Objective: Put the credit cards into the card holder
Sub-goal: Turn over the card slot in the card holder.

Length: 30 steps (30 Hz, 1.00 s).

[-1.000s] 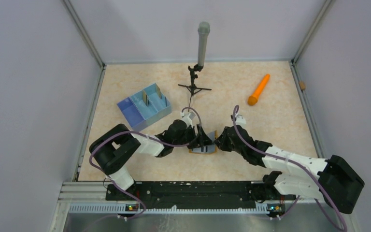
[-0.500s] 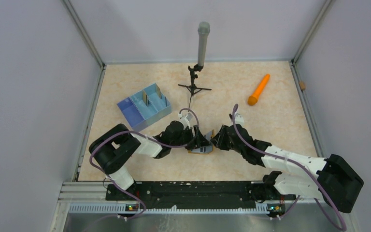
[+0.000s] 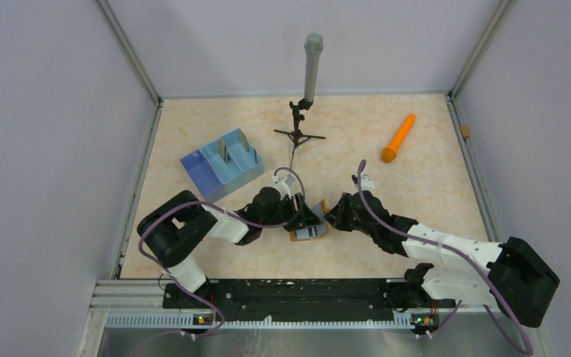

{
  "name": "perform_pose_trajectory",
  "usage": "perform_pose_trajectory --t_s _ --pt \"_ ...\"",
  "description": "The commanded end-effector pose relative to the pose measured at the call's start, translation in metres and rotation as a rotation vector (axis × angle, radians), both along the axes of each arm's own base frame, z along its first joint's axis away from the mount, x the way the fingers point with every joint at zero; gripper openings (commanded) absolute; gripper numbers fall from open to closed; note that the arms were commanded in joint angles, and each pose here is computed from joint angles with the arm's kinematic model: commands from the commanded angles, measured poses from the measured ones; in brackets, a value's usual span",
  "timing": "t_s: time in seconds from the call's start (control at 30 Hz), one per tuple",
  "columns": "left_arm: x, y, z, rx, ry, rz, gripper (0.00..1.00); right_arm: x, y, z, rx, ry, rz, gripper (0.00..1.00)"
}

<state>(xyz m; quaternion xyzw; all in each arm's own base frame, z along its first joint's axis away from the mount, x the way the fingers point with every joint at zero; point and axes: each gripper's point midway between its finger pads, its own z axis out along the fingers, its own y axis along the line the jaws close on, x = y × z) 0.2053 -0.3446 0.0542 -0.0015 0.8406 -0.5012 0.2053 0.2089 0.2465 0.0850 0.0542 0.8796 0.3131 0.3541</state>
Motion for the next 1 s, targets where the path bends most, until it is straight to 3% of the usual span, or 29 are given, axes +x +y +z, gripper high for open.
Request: perform_pose_trajectory --t_s 0.0,0.33,0.53,0.83,0.97 --pt "0.004 -0.002 0.008 -0.044 -0.037 0.002 0.53 0.009 0.018 0.024 0.083 -0.052 0.017 0.00" --pt "0.005 0.009 0.014 -0.019 -0.062 0.026 0.69 0.012 0.019 0.034 0.053 -0.071 0.030 0.00" --pt "0.007 0.017 0.014 0.011 -0.077 0.054 0.73 0.016 0.017 0.038 0.015 -0.070 0.018 0.00" --pt "0.011 0.037 0.009 0.074 -0.078 0.117 0.75 0.018 0.024 0.028 -0.113 -0.051 0.032 0.00" --pt "0.011 0.041 0.003 0.064 -0.062 0.117 0.72 0.017 0.039 0.028 -0.110 -0.055 0.071 0.00"
